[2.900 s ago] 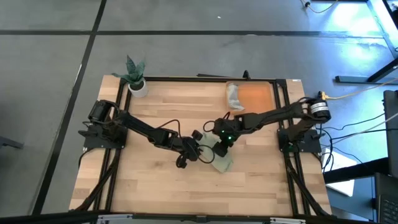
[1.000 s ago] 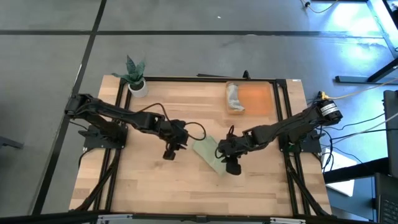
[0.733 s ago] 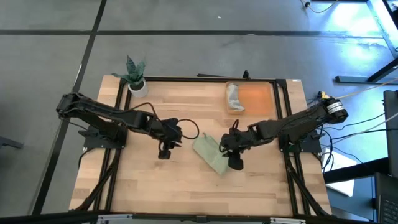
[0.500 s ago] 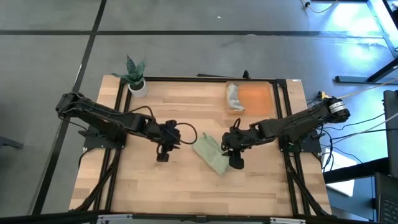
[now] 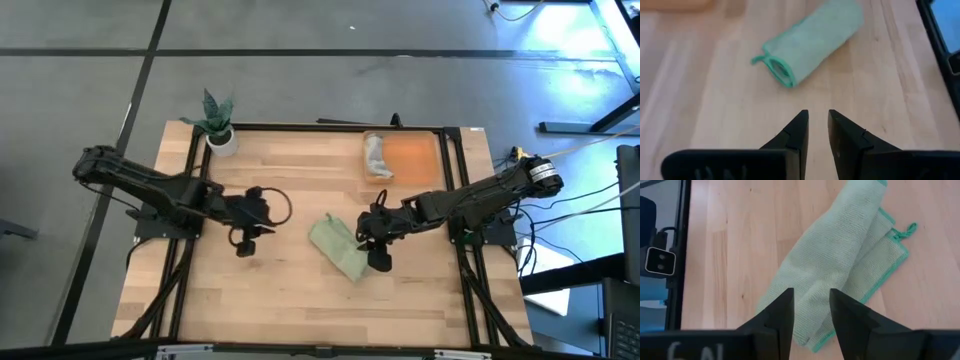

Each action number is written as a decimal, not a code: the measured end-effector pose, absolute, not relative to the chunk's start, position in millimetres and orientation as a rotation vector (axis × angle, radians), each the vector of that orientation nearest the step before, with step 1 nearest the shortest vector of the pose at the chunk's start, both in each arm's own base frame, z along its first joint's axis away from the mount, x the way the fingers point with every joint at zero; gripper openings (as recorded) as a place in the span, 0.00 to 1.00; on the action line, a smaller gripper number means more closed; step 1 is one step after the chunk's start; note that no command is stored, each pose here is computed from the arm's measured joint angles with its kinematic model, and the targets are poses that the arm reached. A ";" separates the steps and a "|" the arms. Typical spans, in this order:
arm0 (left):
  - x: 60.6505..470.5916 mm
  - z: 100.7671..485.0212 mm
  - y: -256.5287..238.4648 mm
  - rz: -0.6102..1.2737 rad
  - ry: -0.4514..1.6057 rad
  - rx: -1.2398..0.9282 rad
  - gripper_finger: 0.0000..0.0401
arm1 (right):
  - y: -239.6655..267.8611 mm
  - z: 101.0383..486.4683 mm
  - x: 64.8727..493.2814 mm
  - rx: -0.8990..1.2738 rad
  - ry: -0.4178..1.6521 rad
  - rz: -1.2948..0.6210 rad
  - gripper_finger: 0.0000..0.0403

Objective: Roll microfiber towels into tight, uniform cylinder then place into a basket
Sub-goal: Roll the green microfiber towel

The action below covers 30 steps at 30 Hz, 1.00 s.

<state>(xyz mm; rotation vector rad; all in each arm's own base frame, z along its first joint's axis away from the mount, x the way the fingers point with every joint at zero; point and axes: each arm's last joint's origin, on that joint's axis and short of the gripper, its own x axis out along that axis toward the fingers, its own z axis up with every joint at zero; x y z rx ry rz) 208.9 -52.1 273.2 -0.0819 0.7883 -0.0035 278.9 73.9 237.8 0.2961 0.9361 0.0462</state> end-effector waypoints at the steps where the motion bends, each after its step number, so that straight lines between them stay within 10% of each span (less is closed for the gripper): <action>1: 204.0 272.2 -52.8 0.006 0.760 -0.074 0.16 | 74.0 238.2 279.4 0.297 0.930 0.048 0.31; 30: 194.0 276.8 -50.8 -0.003 0.589 -0.112 0.16 | 80.5 256.0 286.4 0.187 0.846 0.156 0.31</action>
